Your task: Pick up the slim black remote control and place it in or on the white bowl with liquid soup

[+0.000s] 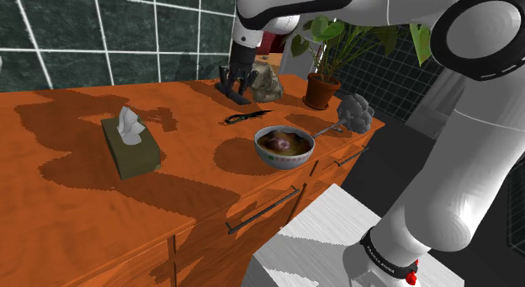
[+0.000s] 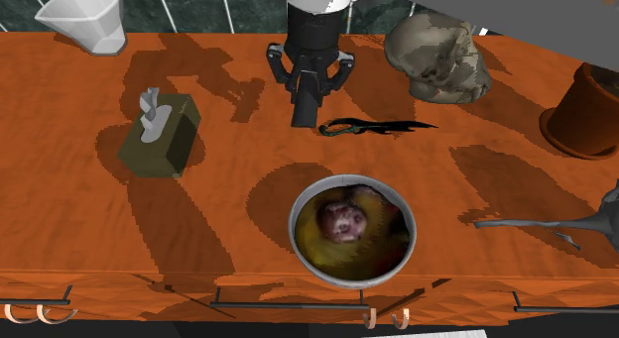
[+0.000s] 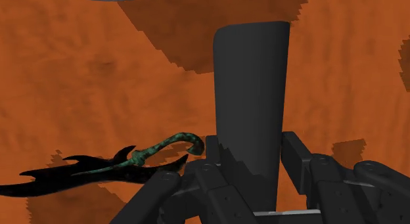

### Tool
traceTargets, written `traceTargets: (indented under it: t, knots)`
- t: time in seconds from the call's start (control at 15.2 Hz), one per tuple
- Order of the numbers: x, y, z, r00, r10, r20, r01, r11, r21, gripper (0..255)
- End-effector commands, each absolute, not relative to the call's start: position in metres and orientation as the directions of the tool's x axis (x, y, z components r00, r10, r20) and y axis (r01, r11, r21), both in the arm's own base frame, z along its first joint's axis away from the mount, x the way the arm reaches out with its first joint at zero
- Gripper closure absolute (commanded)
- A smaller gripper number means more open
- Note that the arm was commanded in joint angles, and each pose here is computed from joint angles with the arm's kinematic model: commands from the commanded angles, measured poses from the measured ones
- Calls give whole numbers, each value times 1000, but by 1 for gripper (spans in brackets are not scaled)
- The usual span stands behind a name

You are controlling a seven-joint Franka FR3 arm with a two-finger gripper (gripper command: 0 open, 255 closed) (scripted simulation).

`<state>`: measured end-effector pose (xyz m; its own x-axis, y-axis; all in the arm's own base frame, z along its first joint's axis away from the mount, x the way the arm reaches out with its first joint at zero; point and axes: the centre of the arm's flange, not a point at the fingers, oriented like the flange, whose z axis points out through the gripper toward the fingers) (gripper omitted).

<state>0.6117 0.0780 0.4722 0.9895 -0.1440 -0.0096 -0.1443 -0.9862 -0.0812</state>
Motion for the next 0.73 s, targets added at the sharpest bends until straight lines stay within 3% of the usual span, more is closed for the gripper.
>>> traceTargets:
  t: [0.0, 0.66]
  knots:
    - [610, 79, 484, 990, -144, -10, -144, -986, -81, 255]
    - [496, 49, 483, 990, -144, -10, -144, -986, -81, 255]
